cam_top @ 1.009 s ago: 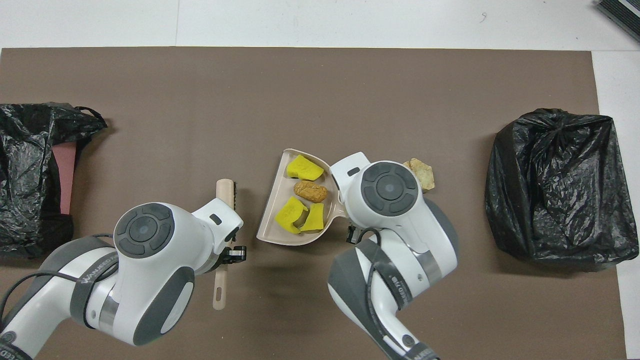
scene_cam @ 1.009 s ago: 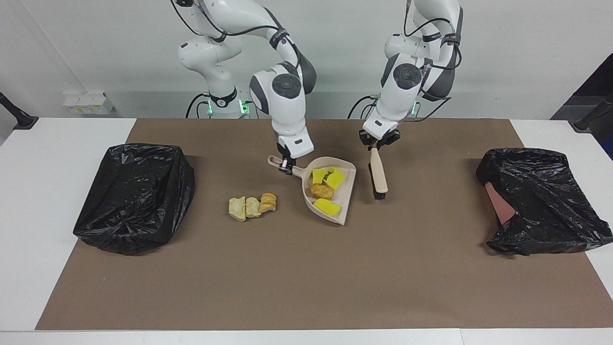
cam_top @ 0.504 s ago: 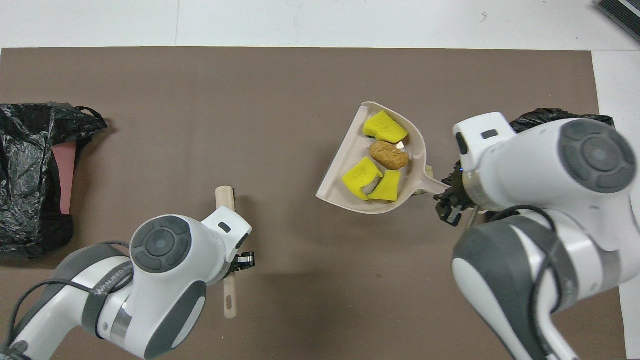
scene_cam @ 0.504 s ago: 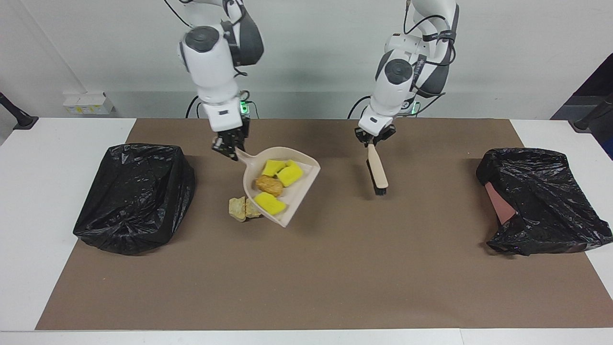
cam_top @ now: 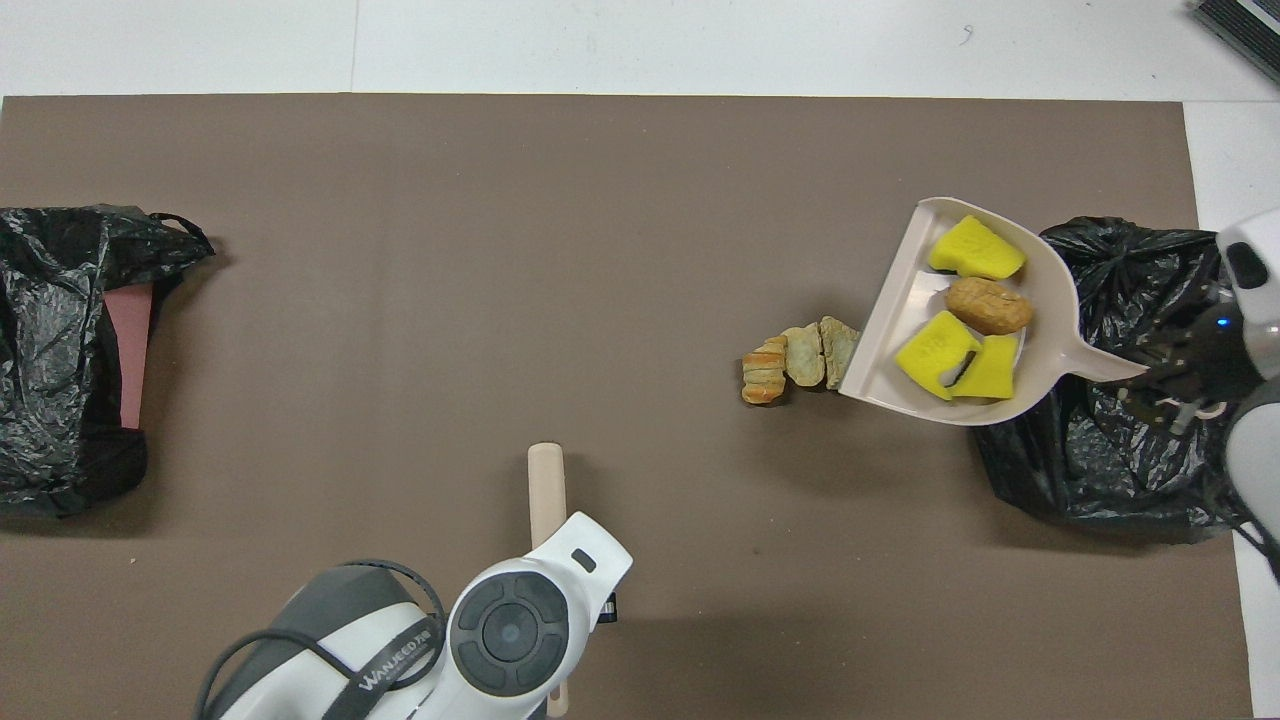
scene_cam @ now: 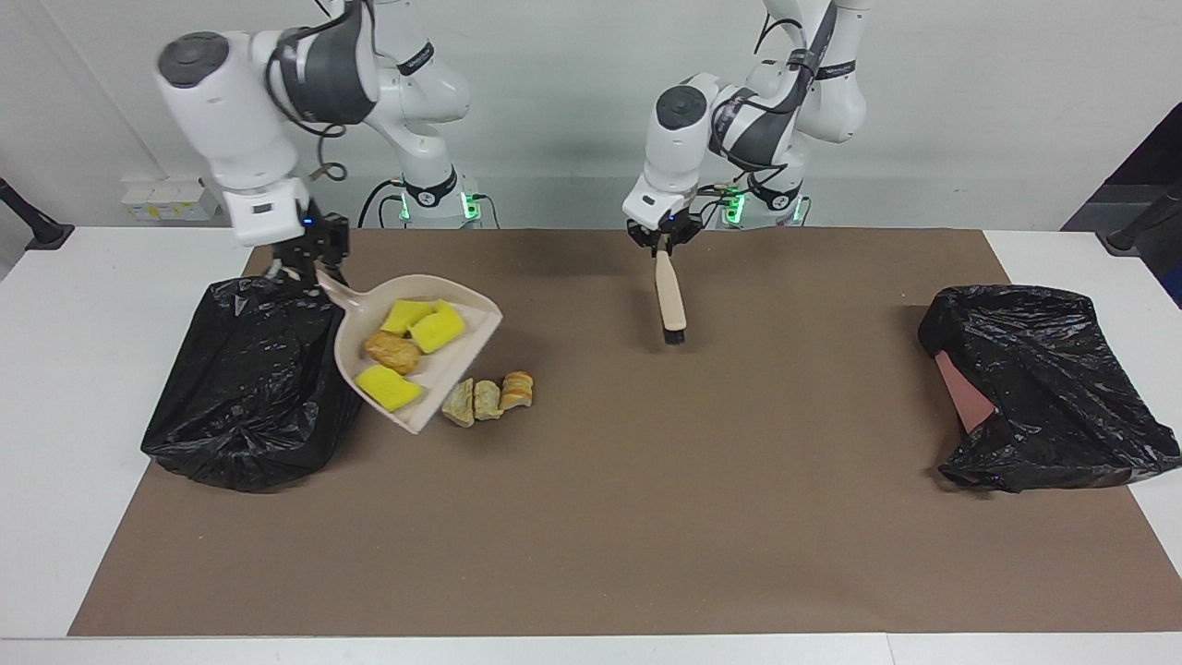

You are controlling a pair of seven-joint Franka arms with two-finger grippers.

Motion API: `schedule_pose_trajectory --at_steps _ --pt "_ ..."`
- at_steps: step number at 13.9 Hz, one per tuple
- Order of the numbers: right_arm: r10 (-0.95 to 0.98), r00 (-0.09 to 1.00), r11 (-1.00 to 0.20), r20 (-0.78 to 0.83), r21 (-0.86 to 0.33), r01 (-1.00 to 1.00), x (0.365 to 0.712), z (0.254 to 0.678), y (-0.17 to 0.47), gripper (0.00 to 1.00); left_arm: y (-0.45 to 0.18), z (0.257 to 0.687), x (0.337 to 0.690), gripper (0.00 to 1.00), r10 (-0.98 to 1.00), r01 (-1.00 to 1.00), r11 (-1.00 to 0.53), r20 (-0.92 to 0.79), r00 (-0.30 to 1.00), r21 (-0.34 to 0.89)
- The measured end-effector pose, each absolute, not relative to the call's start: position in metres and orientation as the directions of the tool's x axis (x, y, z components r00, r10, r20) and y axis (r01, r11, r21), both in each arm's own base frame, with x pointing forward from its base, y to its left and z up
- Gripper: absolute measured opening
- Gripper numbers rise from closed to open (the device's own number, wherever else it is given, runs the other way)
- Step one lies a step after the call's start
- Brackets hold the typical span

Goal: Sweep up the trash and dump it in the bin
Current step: 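Carry the loaded dustpan with the right gripper over the nearby black bag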

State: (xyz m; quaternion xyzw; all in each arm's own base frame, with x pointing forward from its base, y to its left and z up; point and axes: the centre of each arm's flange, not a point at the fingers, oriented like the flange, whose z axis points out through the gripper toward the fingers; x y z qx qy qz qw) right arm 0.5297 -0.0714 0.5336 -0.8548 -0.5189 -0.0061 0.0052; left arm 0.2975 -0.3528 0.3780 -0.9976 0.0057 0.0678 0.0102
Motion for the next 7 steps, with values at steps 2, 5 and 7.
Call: schedule_pose_trajectory --at_steps 2,5,7 --pt "0.902 0.432 -0.431 -0.001 0.005 0.902 0.519 0.534 -0.127 0.31 -0.357 0.359 0.284 0.26 -0.011 -0.009 -1.000 -0.123 0.992 0.019" --pt "0.922 0.371 -0.371 -0.111 0.026 0.928 0.499 0.542 -0.199 0.31 -0.352 0.344 0.280 0.26 0.003 0.006 -1.000 -0.125 0.992 0.028" --pt "0.930 0.325 -0.325 -0.171 0.029 0.945 0.485 0.550 -0.236 0.31 -0.353 0.347 0.283 0.44 0.006 0.011 -0.999 -0.115 0.993 0.040"
